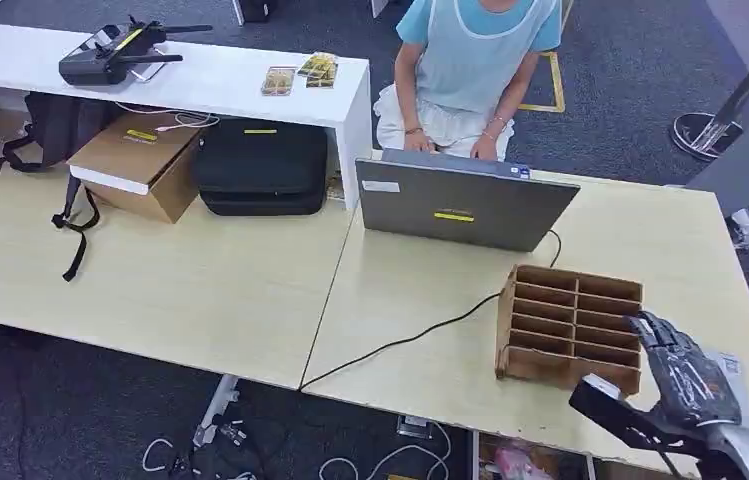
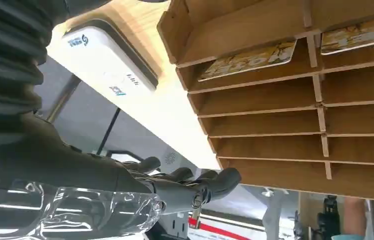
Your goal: Pass the card to the sensor for recognition and then transmit it.
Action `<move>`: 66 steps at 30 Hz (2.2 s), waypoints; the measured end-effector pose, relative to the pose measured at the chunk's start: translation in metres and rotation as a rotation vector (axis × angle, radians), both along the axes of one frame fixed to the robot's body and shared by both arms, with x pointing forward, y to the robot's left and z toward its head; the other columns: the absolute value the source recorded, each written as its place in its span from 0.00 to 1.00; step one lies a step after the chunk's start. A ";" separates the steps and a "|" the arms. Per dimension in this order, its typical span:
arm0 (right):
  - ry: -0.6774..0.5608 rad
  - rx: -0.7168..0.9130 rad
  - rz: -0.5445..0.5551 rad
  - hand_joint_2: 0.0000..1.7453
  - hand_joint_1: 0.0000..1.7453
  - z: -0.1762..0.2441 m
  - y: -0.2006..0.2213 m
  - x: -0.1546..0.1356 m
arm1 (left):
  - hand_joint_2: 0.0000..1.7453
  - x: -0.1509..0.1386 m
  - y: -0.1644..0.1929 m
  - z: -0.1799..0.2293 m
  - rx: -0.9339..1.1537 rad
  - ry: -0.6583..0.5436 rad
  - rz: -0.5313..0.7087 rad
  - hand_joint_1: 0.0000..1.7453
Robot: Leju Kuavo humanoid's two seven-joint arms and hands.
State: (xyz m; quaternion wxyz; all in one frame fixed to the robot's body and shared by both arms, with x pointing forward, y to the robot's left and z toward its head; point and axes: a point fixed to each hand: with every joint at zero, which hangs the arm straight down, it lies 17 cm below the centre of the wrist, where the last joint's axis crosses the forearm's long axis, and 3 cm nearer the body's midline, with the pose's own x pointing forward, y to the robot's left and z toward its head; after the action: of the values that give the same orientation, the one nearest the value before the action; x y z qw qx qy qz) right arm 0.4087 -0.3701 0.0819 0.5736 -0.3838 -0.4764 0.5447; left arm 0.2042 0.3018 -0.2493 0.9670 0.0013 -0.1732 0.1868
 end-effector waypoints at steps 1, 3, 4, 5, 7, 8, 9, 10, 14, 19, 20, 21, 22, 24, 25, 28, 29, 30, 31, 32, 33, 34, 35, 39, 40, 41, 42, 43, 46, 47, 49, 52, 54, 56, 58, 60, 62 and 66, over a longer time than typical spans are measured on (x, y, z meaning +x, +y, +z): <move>0.002 0.001 -0.001 1.00 0.00 -0.001 -0.001 0.002 | 0.00 0.000 -0.001 0.000 -0.001 0.000 0.000 0.00; 0.007 0.001 -0.005 1.00 0.00 -0.003 -0.003 0.005 | 0.00 0.000 -0.003 0.000 -0.002 0.000 -0.006 0.00; 0.011 0.001 -0.008 1.00 0.00 -0.005 -0.004 0.005 | 0.00 0.000 -0.003 0.000 -0.001 0.000 -0.008 0.00; 0.015 0.001 -0.011 1.00 0.00 -0.007 -0.005 0.004 | 0.00 0.000 -0.005 0.000 -0.002 0.000 -0.011 0.00; 0.022 0.002 -0.016 1.00 0.00 -0.010 -0.007 0.003 | 0.00 0.001 -0.006 0.000 -0.002 -0.001 -0.017 0.00; 0.026 0.004 -0.018 1.00 0.00 -0.012 -0.007 0.003 | 0.00 0.002 -0.007 0.001 -0.002 -0.003 -0.018 0.00; 0.029 0.004 -0.019 1.00 0.00 -0.013 -0.008 0.002 | 0.00 0.003 -0.007 0.001 -0.002 -0.003 -0.019 0.00; 0.032 0.004 -0.021 1.00 0.00 -0.014 -0.008 0.002 | 0.00 0.003 -0.007 0.001 -0.002 -0.004 -0.020 0.00; 0.038 0.004 -0.032 1.00 0.00 -0.017 -0.011 -0.001 | 0.00 0.005 -0.007 0.002 -0.001 -0.007 -0.026 0.00; 0.049 0.005 -0.043 1.00 0.00 -0.022 -0.014 -0.003 | 0.00 0.005 -0.007 0.002 -0.001 -0.008 -0.029 0.00; 0.051 0.006 -0.044 1.00 0.00 -0.023 -0.014 -0.004 | 0.00 0.006 -0.007 0.002 -0.002 -0.008 -0.030 0.00; 0.053 0.006 -0.045 1.00 0.00 -0.024 -0.014 -0.004 | 0.00 0.006 -0.007 0.002 -0.002 -0.009 -0.030 0.00; 0.055 0.006 -0.046 1.00 0.00 -0.025 -0.014 -0.004 | 0.00 0.006 -0.007 0.002 -0.003 -0.009 -0.031 0.00; 0.057 0.007 -0.048 1.00 0.00 -0.026 -0.015 -0.004 | 0.00 0.006 -0.007 0.002 -0.004 -0.010 -0.032 0.00; 0.059 0.007 -0.049 1.00 0.00 -0.027 -0.015 -0.004 | 0.00 0.006 -0.007 0.002 -0.005 -0.011 -0.034 0.00; 0.061 0.004 -0.052 1.00 0.00 -0.029 -0.016 -0.005 | 0.00 0.006 -0.004 0.002 -0.001 -0.011 -0.039 0.00; 0.061 0.004 -0.053 1.00 0.00 -0.029 -0.017 -0.005 | 0.00 0.006 -0.004 0.002 0.001 -0.011 -0.039 0.00; 0.062 0.004 -0.054 1.00 0.00 -0.030 -0.017 -0.005 | 0.00 0.006 -0.003 0.002 0.002 -0.011 -0.040 0.00; 0.062 0.005 -0.054 1.00 0.00 -0.030 -0.017 -0.004 | 0.00 0.006 -0.002 0.002 0.003 -0.011 -0.041 0.00; 0.061 0.007 -0.054 1.00 0.00 -0.030 -0.016 -0.004 | 0.00 0.006 -0.002 0.002 0.004 -0.011 -0.041 0.00; 0.061 0.009 -0.055 1.00 0.00 -0.030 -0.016 -0.003 | 0.00 0.006 -0.001 0.002 0.006 -0.011 -0.041 0.00; 0.060 0.010 -0.056 1.00 0.00 -0.030 -0.015 -0.002 | 0.00 0.006 0.000 0.002 0.005 -0.012 -0.041 0.00; 0.059 0.011 -0.057 1.00 0.00 -0.030 -0.015 -0.002 | 0.00 0.006 0.001 0.002 0.007 -0.012 -0.041 0.00; 0.048 0.017 -0.057 1.00 0.00 -0.028 -0.013 0.002 | 0.00 0.006 0.003 0.002 0.010 -0.012 -0.050 0.00; 0.043 0.019 -0.056 1.00 0.00 -0.027 -0.012 0.003 | 0.00 0.006 0.003 0.003 0.012 -0.013 -0.052 0.00; 0.039 0.022 -0.057 1.00 0.00 -0.026 -0.011 0.004 | 0.00 0.007 0.004 0.003 0.014 -0.013 -0.056 0.00; 0.037 0.025 -0.057 1.00 0.00 -0.026 -0.010 0.005 | 0.00 0.007 0.004 0.003 0.015 -0.014 -0.058 0.00; 0.036 0.028 -0.058 1.00 0.00 -0.026 -0.009 0.005 | 0.00 0.008 0.005 0.003 0.017 -0.015 -0.059 0.00; 0.033 0.033 -0.058 1.00 0.61 -0.025 -0.007 0.007 | 0.00 0.010 0.006 0.004 0.020 -0.017 -0.062 0.00; 0.031 0.035 -0.058 1.00 0.98 -0.025 -0.007 0.008 | 0.00 0.010 0.006 0.004 0.020 -0.018 -0.062 0.00; 0.030 0.039 -0.058 1.00 1.00 -0.024 -0.005 0.010 | 0.00 0.010 0.006 0.004 0.020 -0.017 -0.061 0.00; 0.026 0.045 -0.058 1.00 1.00 -0.023 -0.002 0.013 | 0.00 0.010 0.006 0.004 0.020 -0.017 -0.058 0.00; 0.025 0.047 -0.057 1.00 1.00 -0.023 -0.001 0.014 | 0.00 0.010 0.006 0.004 0.019 -0.017 -0.056 0.00; 0.015 0.050 -0.059 1.00 0.98 -0.020 0.000 0.017 | 0.00 0.010 0.006 0.004 0.019 -0.017 -0.056 0.00; 0.009 0.051 -0.060 1.00 1.00 -0.018 -0.001 0.020 | 0.00 0.010 0.006 0.004 0.019 -0.018 -0.056 0.00; 0.005 0.053 -0.061 1.00 0.96 -0.017 -0.001 0.021 | 0.00 0.010 0.006 0.004 0.020 -0.017 -0.059 0.00; 0.002 0.055 -0.063 1.00 0.95 -0.017 -0.001 0.021 | 0.00 0.011 0.006 0.004 0.019 -0.018 -0.059 0.00; 0.003 0.056 -0.065 1.00 0.96 -0.018 -0.001 0.021 | 0.00 0.011 0.004 0.004 0.018 -0.019 -0.060 0.00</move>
State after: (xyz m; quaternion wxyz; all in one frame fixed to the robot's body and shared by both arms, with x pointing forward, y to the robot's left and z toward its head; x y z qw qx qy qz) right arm 0.4294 -0.3714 0.0640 0.6021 -0.3820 -0.4780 0.5129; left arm 0.2157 0.3055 -0.2451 0.9704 0.0033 -0.1839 0.1562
